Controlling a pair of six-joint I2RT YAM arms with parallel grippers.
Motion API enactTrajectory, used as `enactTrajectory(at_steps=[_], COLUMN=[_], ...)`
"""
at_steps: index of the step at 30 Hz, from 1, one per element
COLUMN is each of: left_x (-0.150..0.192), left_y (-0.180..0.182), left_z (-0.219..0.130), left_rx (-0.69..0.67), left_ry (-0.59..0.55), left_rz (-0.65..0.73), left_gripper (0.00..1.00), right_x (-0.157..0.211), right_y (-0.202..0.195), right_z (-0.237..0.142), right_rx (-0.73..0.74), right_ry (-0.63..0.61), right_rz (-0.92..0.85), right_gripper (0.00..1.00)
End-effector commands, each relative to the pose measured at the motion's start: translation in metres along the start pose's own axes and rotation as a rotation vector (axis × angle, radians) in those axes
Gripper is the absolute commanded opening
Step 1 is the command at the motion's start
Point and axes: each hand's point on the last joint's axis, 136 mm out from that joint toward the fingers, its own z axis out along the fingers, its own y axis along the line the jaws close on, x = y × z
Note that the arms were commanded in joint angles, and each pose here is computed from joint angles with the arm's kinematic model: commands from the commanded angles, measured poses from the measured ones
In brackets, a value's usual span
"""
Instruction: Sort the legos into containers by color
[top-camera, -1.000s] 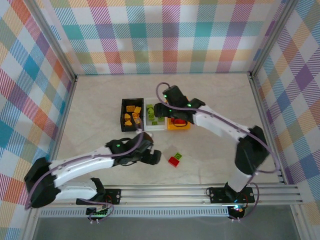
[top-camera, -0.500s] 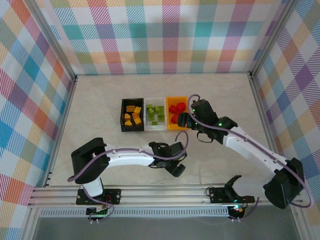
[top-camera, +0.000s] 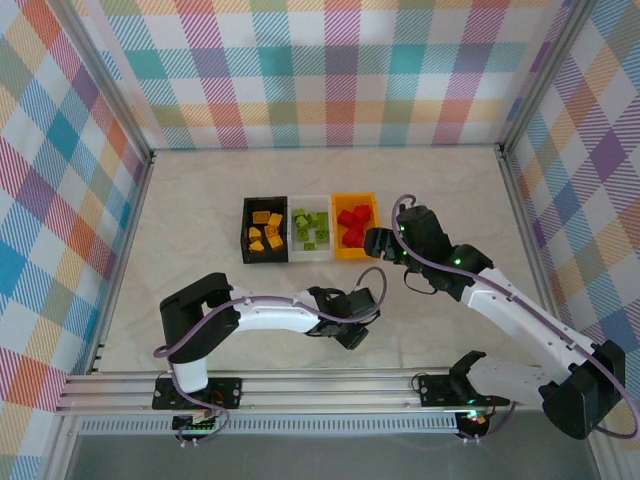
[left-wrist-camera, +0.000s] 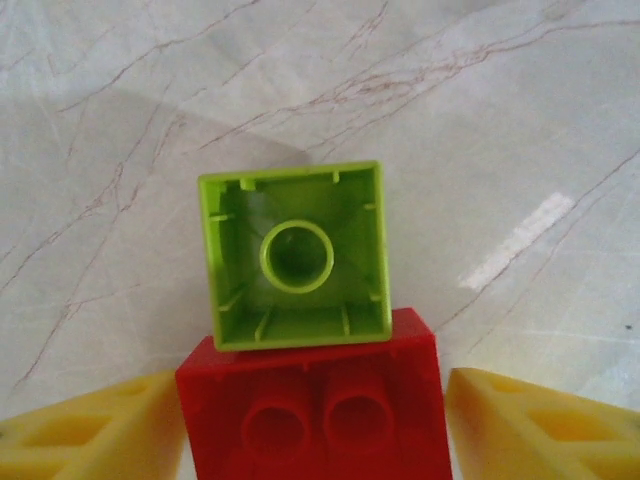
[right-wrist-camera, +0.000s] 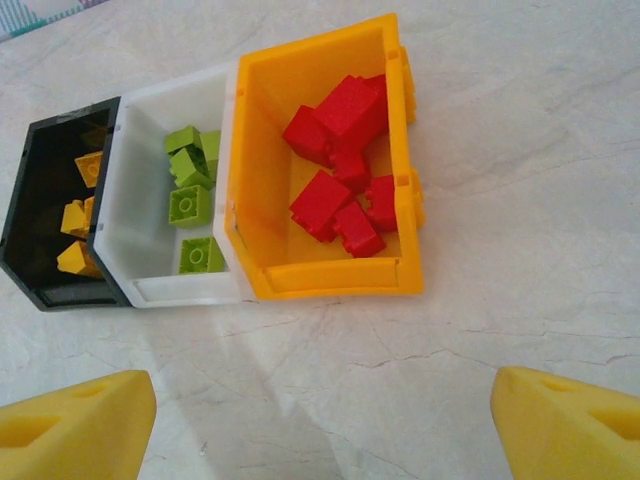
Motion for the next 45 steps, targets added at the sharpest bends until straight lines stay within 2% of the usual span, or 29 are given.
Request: enactTrajectory(at_steps=[1, 6, 11, 15, 19, 23, 25, 31, 34, 37, 38, 42, 45], left_x=[0.004, 0.021, 0.013, -0.017, -0.072, -0.133, -0.16, -0.209, -0.22, -0.23, -0.234, -0.256, -0.256], left_y=[0.003, 0.017, 0.038, 0.073, 0.104, 0.123, 0.127, 0.147, 0.151, 0.156, 0.157, 0.153, 0.152], left_z=[-0.003, -0.017, -0.065, -0.104, -0.124, -0.116, -0.101, -0.058, -0.039, -0.034, -0.037, -0.081, -0.127], left_rx=[-0.016, -0.038, -0.061, -0.055, 0.007, 0.048, 0.067, 0.046, 0.021, 0.0, 0.003, 0.055, 0.084], left_ry=[-0.019, -0.012, -0.1, -0.208, -0.31, -0.352, -0.342, -0.309, -0.282, -0.289, -0.297, -0.397, -0.489], left_rz=[0.013, -0.018, -0.087, -0.203, -0.314, -0.353, -0.356, -0.382, -0.377, -0.387, -0.394, -0.416, -0.434], left_gripper=[0.59, 0.5, 0.49, 0.49, 0.49, 0.49, 0.49, 0.5, 0.57, 0.78, 0.82, 0.9, 0.96], right_x=[0.001, 0.002, 0.007, 0.018, 0.034, 0.046, 0.051, 0.062, 0.066, 0.069, 0.071, 0.088, 0.11], right_y=[-0.009, -0.01, -0.012, -0.017, -0.029, -0.038, -0.042, -0.056, -0.057, -0.053, -0.051, -0.036, -0.021], right_z=[0.002, 0.004, 0.005, 0.007, 0.014, 0.017, 0.017, 0.018, 0.017, 0.019, 0.02, 0.034, 0.049], right_rx=[0.032, 0.035, 0.035, 0.026, 0.065, 0.096, 0.104, 0.147, 0.142, 0.113, 0.1, 0.008, -0.057], right_ry=[-0.007, -0.003, 0.009, 0.023, 0.06, 0.091, 0.097, 0.111, 0.117, 0.132, 0.14, 0.216, 0.316], right_rz=[0.017, 0.023, 0.024, 0.04, 0.039, 0.045, 0.047, 0.052, 0.05, 0.029, 0.019, -0.037, -0.076], right_gripper=[0.87, 0.88, 0.88, 0.88, 0.87, 0.87, 0.87, 0.87, 0.87, 0.87, 0.87, 0.87, 0.86])
